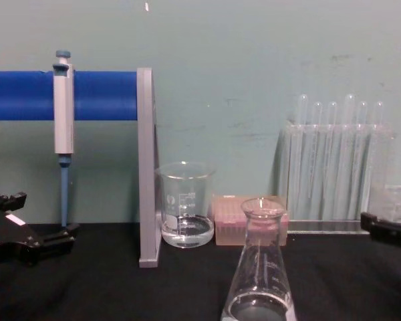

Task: Grasp the erlenmeyer flask with one hand, shake it three times, then place it back.

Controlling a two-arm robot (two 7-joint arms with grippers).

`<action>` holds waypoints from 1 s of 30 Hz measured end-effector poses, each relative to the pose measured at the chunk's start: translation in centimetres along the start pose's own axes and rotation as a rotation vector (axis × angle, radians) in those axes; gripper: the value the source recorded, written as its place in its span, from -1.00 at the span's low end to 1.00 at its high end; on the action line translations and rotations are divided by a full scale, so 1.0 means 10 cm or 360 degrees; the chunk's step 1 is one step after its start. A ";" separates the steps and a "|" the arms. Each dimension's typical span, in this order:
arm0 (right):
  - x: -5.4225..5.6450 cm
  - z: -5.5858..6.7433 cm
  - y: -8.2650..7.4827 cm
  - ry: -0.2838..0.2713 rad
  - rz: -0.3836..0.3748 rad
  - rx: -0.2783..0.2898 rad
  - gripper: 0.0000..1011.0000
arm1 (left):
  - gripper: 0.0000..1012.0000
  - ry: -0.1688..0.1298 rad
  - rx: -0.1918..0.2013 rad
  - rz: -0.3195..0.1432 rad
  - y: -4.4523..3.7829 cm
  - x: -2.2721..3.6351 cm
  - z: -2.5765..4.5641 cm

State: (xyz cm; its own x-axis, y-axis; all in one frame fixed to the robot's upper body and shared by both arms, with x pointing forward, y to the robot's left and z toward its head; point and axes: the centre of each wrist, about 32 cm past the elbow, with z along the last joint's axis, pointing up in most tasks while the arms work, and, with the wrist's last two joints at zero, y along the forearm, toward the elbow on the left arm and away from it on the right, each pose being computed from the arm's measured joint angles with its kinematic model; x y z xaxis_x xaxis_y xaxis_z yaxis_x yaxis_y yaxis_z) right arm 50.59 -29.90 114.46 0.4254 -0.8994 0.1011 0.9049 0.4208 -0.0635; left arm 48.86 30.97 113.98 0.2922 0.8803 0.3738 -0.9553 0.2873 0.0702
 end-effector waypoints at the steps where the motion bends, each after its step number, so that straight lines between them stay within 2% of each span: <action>1: -0.01 -0.01 0.01 -0.0002 -0.0007 -0.0008 0.98 | 0.98 0.0000 0.0000 0.0000 0.000 0.000 0.000; 9: -0.05 -0.12 0.08 0.0003 -0.0031 -0.0067 0.98 | 0.98 0.0000 0.0000 0.0000 0.000 0.000 0.000; 30: -0.05 -0.13 0.09 0.0006 -0.0024 -0.0071 0.98 | 0.98 0.0000 0.0000 0.0000 0.000 0.000 0.000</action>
State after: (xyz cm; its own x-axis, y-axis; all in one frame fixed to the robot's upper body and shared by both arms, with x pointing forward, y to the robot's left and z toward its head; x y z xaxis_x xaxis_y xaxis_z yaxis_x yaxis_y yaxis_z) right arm 51.16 -29.20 113.09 0.4118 -0.9059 0.0988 0.9095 0.4018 -0.1063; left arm 48.86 30.97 113.98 0.2922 0.8803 0.3737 -0.9553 0.2873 0.0703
